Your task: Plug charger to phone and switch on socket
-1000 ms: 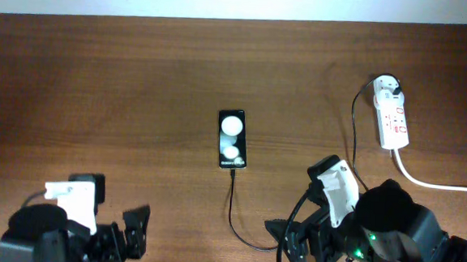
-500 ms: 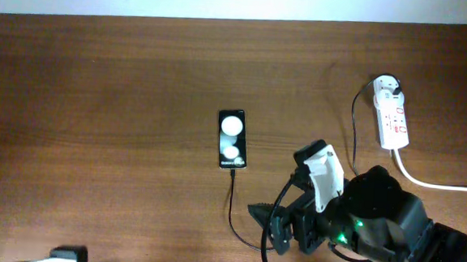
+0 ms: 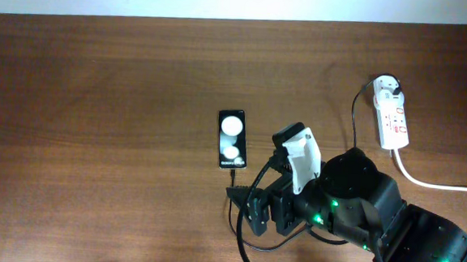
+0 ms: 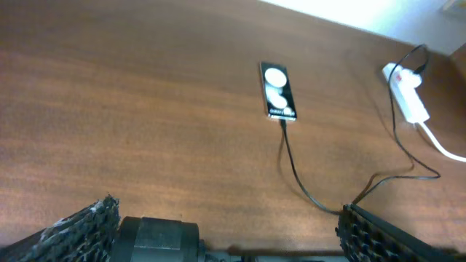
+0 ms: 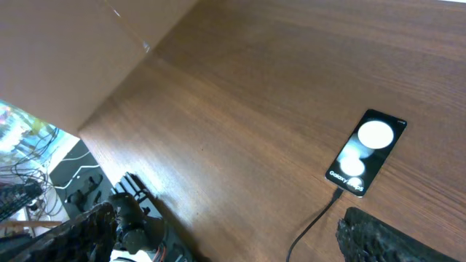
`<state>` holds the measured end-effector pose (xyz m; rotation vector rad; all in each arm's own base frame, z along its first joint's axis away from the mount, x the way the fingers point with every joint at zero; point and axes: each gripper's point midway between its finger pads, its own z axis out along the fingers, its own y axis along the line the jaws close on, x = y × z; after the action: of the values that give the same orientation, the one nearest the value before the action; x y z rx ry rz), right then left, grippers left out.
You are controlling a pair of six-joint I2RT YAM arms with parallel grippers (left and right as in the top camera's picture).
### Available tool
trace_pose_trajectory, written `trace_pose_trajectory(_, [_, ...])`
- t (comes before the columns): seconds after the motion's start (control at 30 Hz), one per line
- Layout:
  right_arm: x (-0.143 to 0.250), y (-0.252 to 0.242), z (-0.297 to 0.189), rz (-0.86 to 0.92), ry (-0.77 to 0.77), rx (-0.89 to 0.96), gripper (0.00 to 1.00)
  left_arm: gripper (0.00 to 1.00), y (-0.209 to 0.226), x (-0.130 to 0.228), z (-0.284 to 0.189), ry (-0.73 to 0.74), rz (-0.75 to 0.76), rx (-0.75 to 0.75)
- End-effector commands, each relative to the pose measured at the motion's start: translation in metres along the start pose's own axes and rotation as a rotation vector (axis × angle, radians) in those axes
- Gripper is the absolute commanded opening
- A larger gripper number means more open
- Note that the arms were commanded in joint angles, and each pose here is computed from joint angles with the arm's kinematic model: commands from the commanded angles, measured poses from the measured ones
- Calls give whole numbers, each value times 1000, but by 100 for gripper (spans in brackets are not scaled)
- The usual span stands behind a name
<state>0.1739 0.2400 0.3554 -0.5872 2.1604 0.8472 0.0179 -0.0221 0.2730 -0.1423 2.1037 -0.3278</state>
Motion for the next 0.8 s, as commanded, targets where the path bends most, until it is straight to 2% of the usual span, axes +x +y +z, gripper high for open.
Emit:
trace_pose_trajectory(0.0, [-5,2,-3,-1,-14,-8,99,99,2,9,-12,-87,21,15])
trace_pose_trajectory(0.2, [-1,8,-4,0,6,-43,99,99,3,15,-16,-108,23,20])
trace_pose_trajectory(0.23, [2,8,-4,1,19,-47,96,99,3,15,-16,-108,23,20])
trace_pose_trajectory(0.33, [12,4,-4,6,57,-28,79,99,3,15,-16,-107,23,20])
trace_pose_trajectory(0.43, [18,0,-4,4,82,-10,45,99,3,15,-16,-107,23,20])
trace_pose_trajectory(0.53, [11,-22,1,-1,47,117,10,99,3,15,-16,-107,23,20])
trace_pose_trajectory(0.57, [7,-34,4,5,29,184,4,99,3,15,-16,-108,23,20])
trace_pose_trajectory(0.77, [4,-130,6,350,11,524,4,99,3,15,-16,-107,23,20])
